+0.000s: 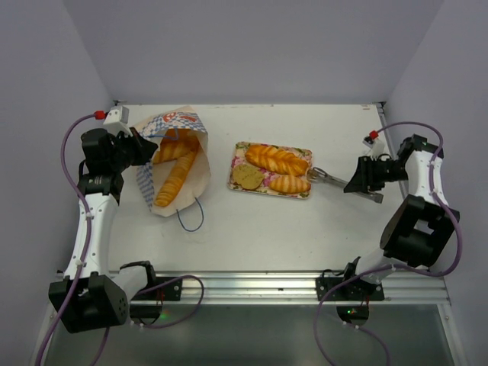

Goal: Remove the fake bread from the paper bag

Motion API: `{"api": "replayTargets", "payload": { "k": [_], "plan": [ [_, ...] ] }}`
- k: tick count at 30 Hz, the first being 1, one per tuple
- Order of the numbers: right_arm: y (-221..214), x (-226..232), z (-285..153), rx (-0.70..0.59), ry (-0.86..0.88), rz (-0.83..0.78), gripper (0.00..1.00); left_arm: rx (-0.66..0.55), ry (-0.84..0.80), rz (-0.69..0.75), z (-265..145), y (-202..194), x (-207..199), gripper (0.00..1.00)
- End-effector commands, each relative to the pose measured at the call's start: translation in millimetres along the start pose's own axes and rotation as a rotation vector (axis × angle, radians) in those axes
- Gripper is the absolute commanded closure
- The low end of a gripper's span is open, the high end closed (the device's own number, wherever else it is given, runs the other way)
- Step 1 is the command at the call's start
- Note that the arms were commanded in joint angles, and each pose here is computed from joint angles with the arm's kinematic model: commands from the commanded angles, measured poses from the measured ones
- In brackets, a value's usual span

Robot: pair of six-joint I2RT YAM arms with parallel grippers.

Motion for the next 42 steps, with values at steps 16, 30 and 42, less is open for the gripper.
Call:
{"api": "replayTargets", "payload": {
  "k": [16,30,42],
  "plan": [
    [42.3,116.6,-19.0,-0.106,0.187,-0.567,0.64,-0.005,0.011,0.017,-3.5,6.3,0.0,1.0],
    [29.6,318.6,70.8,-0.039,0.267,-1.309,0.68,0.027,0.02,0.009,-11.8,8.2,-3.7,1.0],
    [24.1,400.8,179.4,-0.11,-0.09,-1.687,0.69,0.035,0.029,0.016,-18.2,10.1,-6.1,1.0]
  ]
}}
Point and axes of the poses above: each gripper's point midway between its finger pads, its own z axis out along the fingers, its own x axis along the line the jaws close on, y = z × x, the point moved 7 cm from there along -z, back along the fingers, and after that the axes turned 3 degrees about z, right-handed, at the moved point
